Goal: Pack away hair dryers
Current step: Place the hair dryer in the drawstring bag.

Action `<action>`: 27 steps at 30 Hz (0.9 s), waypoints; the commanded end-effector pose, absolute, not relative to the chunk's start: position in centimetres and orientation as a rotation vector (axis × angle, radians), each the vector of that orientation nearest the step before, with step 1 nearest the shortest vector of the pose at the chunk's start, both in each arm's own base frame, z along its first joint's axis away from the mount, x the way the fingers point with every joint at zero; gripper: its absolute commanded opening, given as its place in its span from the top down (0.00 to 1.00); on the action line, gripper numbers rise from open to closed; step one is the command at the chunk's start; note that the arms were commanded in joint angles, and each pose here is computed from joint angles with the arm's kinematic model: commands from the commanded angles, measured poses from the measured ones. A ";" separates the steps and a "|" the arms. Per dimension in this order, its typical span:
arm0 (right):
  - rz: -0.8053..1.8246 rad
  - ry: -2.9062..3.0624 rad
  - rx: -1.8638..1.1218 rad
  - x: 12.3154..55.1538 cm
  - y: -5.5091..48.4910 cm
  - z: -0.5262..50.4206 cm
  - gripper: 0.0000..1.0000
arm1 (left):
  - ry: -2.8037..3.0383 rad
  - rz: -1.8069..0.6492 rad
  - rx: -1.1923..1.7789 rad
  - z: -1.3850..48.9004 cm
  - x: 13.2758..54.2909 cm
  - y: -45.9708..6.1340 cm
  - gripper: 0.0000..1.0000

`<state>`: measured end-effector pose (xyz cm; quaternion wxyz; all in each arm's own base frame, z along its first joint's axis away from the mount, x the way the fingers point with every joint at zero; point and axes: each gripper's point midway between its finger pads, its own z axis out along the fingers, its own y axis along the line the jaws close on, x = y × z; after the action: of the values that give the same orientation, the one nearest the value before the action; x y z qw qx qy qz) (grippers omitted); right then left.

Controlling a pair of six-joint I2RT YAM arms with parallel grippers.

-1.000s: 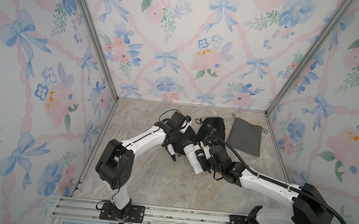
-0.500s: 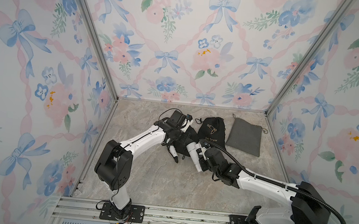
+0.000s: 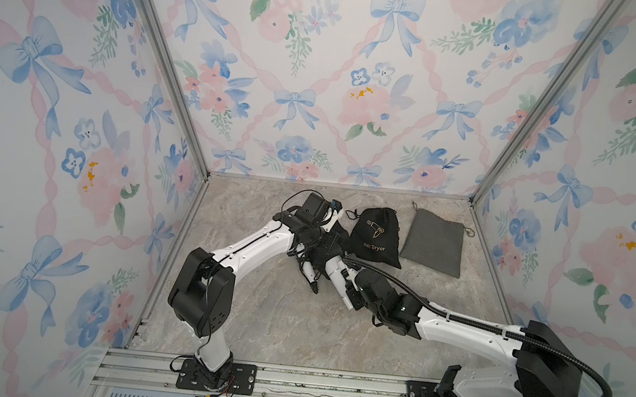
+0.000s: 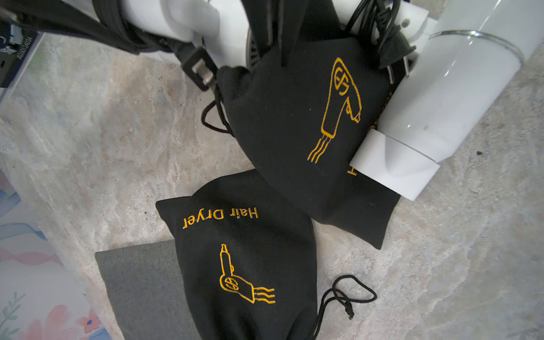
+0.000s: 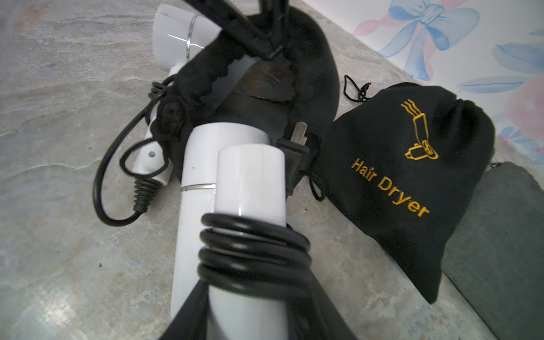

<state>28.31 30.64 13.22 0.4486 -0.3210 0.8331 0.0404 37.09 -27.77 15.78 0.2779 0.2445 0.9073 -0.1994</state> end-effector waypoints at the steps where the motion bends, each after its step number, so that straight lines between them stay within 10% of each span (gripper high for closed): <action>1: 0.184 1.999 -0.769 26.8 31.2 15.6 0.72 | 2.426 -0.537 0.609 16.3 38.3 -27.8 1.00; 27: -0.005 1.904 -0.638 27.9 26.8 17.1 0.71 | 2.461 -0.611 0.734 14.3 34.5 -30.1 0.99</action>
<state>26.44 25.97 15.72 0.5010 -0.2873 0.8164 0.0056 35.00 -29.70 13.91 0.2499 0.2648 0.9082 -0.2063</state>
